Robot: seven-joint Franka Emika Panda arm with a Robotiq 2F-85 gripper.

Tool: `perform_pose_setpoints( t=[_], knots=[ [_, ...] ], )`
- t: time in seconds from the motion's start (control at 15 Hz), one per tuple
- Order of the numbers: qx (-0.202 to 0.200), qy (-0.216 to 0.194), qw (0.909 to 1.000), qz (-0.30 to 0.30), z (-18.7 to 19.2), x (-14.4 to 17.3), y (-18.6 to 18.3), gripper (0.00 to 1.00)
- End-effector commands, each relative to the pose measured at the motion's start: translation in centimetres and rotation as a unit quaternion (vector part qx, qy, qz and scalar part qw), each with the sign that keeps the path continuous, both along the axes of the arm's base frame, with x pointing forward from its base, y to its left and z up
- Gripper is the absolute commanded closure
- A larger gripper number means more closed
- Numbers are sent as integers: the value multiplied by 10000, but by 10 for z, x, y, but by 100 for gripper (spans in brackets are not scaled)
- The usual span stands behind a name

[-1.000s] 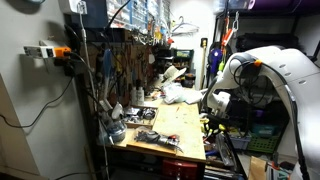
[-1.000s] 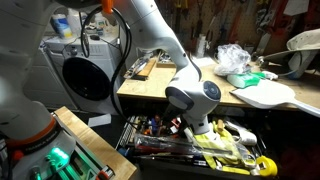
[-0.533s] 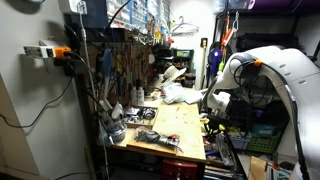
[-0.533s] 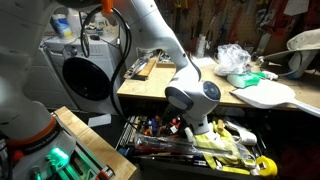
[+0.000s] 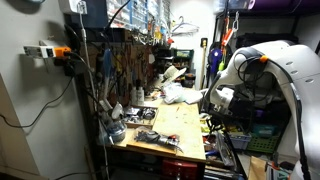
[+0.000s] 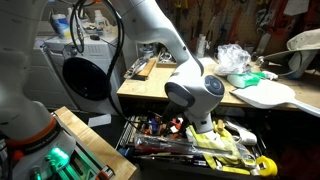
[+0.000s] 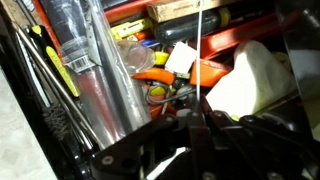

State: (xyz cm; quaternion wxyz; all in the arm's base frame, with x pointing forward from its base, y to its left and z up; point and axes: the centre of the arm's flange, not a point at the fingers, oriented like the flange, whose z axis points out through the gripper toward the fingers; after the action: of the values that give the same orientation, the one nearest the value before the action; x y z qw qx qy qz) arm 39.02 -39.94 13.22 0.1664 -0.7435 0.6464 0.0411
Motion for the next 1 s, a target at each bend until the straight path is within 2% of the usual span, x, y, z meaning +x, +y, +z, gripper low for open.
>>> perform_pose_setpoints(
  t=[0.0,0.47,0.93],
  knots=[
    [34,-82,10000,-32,21,-27,-1,98],
    [57,-241,9997,70,46,-71,-17,98],
    [377,-522,9933,960,91,-109,-6,98]
  ],
)
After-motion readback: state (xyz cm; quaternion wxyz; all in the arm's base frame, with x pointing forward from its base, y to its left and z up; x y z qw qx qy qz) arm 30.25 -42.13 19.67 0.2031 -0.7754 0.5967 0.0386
